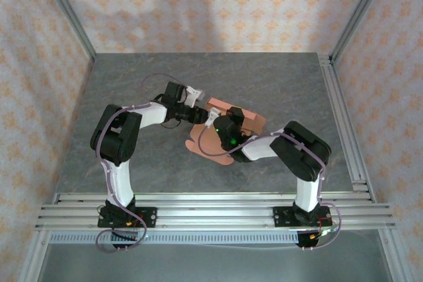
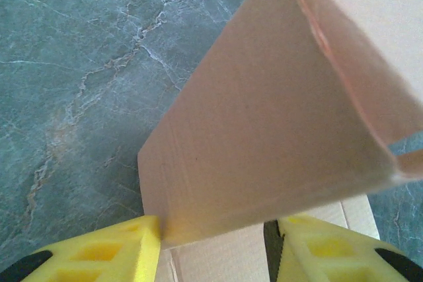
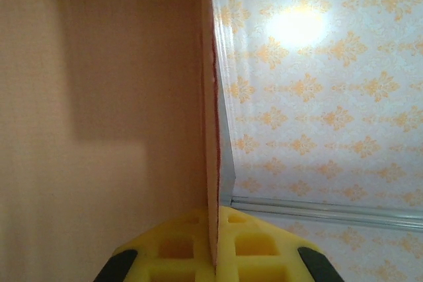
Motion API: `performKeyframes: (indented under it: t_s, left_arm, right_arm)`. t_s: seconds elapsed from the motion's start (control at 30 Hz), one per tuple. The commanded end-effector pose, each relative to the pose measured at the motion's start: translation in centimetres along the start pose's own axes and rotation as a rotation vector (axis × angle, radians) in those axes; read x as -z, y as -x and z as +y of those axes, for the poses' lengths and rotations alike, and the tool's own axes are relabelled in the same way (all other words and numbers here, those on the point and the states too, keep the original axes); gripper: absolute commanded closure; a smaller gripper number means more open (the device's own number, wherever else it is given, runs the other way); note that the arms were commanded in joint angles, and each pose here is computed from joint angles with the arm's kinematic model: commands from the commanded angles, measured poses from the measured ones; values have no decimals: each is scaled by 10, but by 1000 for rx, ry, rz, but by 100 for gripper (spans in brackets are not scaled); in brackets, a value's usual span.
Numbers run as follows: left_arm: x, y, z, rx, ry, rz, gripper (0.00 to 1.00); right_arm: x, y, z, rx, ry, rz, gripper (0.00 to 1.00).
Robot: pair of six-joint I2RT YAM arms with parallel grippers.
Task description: Fold the paper box
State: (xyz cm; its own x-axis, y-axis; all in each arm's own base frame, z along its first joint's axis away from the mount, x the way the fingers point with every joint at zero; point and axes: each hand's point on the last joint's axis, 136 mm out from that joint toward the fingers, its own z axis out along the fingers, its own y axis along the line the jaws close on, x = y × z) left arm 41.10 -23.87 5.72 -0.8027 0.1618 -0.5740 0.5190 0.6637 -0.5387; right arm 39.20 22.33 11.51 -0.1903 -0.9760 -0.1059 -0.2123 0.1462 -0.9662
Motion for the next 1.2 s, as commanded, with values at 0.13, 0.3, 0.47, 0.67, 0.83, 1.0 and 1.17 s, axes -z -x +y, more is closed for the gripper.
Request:
performKeyframes:
  t_s: [0.13, 0.3, 0.47, 0.67, 0.83, 1.0, 1.17]
  left_arm:
    - [-6, 6, 0, -36, 29, 3, 54]
    - [-6, 7, 7, -28, 64, -3, 55]
    - [-6, 8, 19, -7, 131, -16, 60]
    - [-5, 17, 18, 0, 133, -67, 57]
    - [-5, 24, 17, 8, 128, -94, 58]
    - [-6, 24, 18, 17, 136, -94, 61]
    - [-10, 22, 13, 9, 102, -77, 68]
  right_arm:
    - [3, 10, -9, -45, 20, -21, 100]
    - [4, 10, -10, -60, 25, -19, 100]
    - [5, 10, -11, -72, 36, -18, 100]
    - [7, 12, -8, -95, 87, -19, 100]
    - [7, 13, -4, -97, 115, -14, 100]
    - [6, 13, -2, -100, 127, -4, 100]
    - [6, 16, -1, -105, 128, -5, 100]
